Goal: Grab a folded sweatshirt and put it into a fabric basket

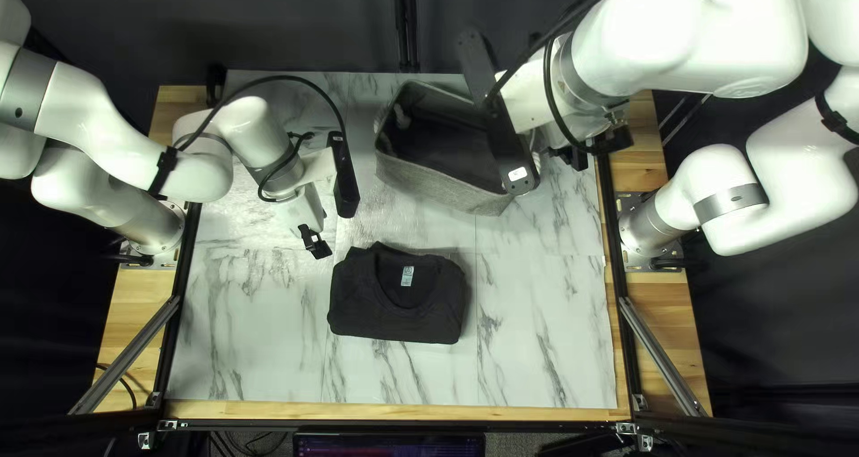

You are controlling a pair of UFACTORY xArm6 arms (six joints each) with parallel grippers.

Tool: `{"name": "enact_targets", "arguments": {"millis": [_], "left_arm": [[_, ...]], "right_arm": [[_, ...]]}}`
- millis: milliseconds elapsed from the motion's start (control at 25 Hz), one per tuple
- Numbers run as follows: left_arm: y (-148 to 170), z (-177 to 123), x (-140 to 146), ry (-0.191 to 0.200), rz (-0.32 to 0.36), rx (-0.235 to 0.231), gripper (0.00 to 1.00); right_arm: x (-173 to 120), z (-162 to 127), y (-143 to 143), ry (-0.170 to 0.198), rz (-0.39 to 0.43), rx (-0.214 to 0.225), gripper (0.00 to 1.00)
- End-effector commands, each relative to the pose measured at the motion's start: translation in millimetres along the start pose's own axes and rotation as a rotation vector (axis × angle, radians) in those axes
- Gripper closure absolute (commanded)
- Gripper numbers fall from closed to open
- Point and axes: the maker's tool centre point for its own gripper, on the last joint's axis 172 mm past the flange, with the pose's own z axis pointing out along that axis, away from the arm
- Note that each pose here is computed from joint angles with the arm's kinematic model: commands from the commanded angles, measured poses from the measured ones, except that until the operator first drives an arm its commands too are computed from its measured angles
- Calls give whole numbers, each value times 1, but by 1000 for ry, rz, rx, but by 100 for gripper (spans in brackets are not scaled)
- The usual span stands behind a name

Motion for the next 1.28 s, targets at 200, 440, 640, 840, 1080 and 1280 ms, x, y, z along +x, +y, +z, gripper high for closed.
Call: {"name": "enact_targets", "arguments": {"millis": [200,440,640,840,1080,1280], "left_arm": [[0,0,0,0,0,0,0],[0,0,0,0,0,0,0],[0,0,0,0,0,0,0],[0,0,0,0,0,0,0],[0,0,0,0,0,0,0],[0,0,0,0,0,0,0]], "right_arm": [[20,-2,-25,-19,2,-2,0],[41,-27,-46,-30,7,-23,0],[25,-33,-51,61,-48,24,0],[23,-19,-55,208,-314,75,0],[29,10,-67,240,-440,141,0],[29,10,-67,240,-440,141,0]]}}
